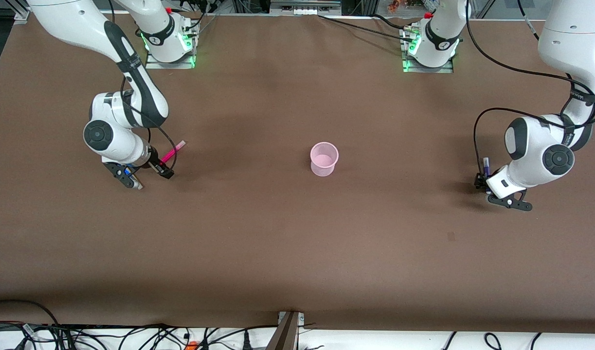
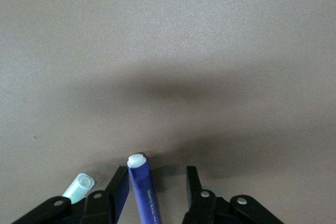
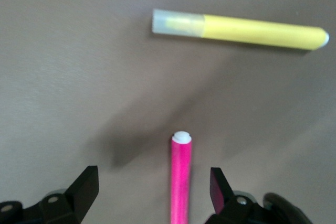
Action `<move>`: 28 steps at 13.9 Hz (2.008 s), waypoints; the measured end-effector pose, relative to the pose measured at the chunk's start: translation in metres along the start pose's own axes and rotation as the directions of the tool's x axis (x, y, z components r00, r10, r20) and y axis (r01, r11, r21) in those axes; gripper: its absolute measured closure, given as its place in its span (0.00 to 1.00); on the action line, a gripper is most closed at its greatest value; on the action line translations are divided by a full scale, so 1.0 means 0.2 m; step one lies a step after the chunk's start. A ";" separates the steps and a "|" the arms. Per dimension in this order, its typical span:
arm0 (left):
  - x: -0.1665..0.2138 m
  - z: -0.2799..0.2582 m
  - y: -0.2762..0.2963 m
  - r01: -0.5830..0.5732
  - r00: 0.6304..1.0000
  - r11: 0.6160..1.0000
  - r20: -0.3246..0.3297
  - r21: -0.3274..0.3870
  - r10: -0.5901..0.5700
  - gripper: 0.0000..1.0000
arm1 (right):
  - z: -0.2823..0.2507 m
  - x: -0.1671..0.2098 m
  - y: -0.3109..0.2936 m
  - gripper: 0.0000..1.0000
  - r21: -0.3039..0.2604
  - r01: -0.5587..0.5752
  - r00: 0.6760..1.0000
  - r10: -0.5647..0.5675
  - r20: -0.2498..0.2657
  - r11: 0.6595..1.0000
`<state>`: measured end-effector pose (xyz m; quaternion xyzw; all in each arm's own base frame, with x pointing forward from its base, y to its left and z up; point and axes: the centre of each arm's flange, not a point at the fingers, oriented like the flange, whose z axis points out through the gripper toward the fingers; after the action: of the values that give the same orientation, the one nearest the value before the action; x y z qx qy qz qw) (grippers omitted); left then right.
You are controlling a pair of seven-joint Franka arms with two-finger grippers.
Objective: Organize pens into pink holder with both arms
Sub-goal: 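Grasp the pink marker with the right gripper while the left gripper grasps the blue marker, then lift both markers and carry them toward the pink cup with both grippers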
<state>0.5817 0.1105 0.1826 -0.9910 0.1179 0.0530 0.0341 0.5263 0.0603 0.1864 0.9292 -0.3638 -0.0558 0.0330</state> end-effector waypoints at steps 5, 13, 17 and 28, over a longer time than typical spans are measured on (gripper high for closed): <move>-0.02 0.01 -0.05 0.016 1.000 1.000 0.001 -0.002 -0.016 0.49 | 0.06 -0.04 0.05 0.16 0.005 -0.040 0.999 0.040 -0.003 0.999; -0.04 0.05 -0.07 0.022 1.000 1.000 0.012 -0.008 -0.021 0.81 | 0.03 -0.04 0.06 0.40 0.020 -0.050 0.999 0.050 -0.016 0.999; -0.04 0.05 -0.07 0.021 1.000 1.000 0.012 -0.008 -0.021 0.82 | 0.05 -0.05 0.08 0.40 0.047 -0.052 0.998 0.054 -0.038 0.998; 0.09 -0.21 0.04 -0.134 0.991 0.991 -0.005 -0.021 0.134 0.82 | 0.04 -0.05 0.10 0.83 0.058 -0.056 0.997 0.059 -0.046 0.997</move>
<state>0.6004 0.0946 0.2209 -0.9813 0.1835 0.0547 0.0199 0.5044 0.0530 0.1810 0.9200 -0.3910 -0.0222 0.0168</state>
